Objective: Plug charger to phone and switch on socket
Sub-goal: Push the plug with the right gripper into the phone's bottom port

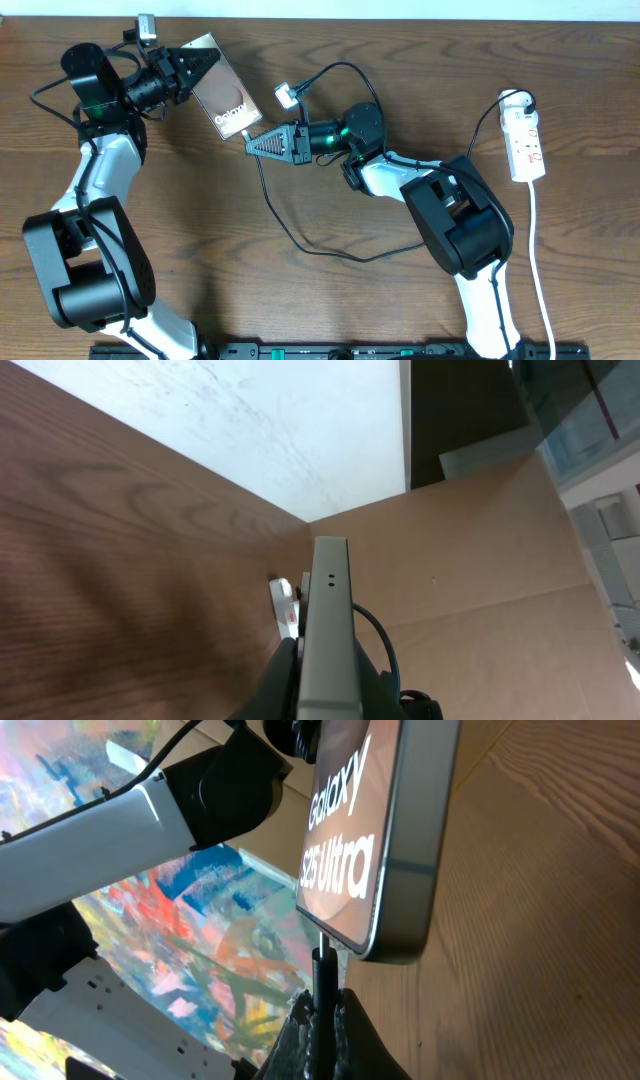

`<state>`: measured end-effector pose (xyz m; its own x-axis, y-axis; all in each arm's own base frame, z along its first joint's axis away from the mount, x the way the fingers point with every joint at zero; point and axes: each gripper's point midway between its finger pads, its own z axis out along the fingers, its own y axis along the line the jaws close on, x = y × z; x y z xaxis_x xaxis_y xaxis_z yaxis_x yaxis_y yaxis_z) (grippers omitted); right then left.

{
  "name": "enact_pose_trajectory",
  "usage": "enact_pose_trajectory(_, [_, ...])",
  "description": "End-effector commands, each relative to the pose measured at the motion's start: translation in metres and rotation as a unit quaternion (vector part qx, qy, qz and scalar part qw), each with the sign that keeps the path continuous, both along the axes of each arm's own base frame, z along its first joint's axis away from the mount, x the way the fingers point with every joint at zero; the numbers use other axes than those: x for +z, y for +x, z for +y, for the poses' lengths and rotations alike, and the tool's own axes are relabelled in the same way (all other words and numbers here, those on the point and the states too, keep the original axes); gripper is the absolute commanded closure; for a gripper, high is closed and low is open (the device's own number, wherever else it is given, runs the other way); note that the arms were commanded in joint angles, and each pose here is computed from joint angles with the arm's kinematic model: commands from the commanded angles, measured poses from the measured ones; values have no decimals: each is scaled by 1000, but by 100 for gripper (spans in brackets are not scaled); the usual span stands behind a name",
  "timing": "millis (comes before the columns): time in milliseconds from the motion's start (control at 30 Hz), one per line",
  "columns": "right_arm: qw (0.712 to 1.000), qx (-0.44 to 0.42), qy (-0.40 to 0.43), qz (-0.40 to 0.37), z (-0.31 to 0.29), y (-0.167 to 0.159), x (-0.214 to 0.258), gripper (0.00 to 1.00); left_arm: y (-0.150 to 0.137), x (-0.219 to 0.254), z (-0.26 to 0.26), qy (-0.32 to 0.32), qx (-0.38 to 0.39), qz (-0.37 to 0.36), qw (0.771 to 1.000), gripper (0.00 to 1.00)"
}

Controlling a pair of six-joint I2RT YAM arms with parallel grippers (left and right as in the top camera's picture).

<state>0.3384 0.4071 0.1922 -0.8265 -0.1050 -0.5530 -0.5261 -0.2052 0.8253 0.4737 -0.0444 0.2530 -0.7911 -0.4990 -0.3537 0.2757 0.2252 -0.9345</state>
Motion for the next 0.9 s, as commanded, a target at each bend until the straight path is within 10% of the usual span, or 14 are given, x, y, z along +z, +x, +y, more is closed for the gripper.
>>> enact_pose_trajectory(0, [1000, -7, 8, -8, 0, 2, 9, 99, -6, 11, -4, 1, -19, -15, 1000, 93])
enact_pose_trajectory(867, [1000, -7, 8, -4, 0, 3, 9, 99, -15, 12, -9, 3, -49, -24, 999, 93])
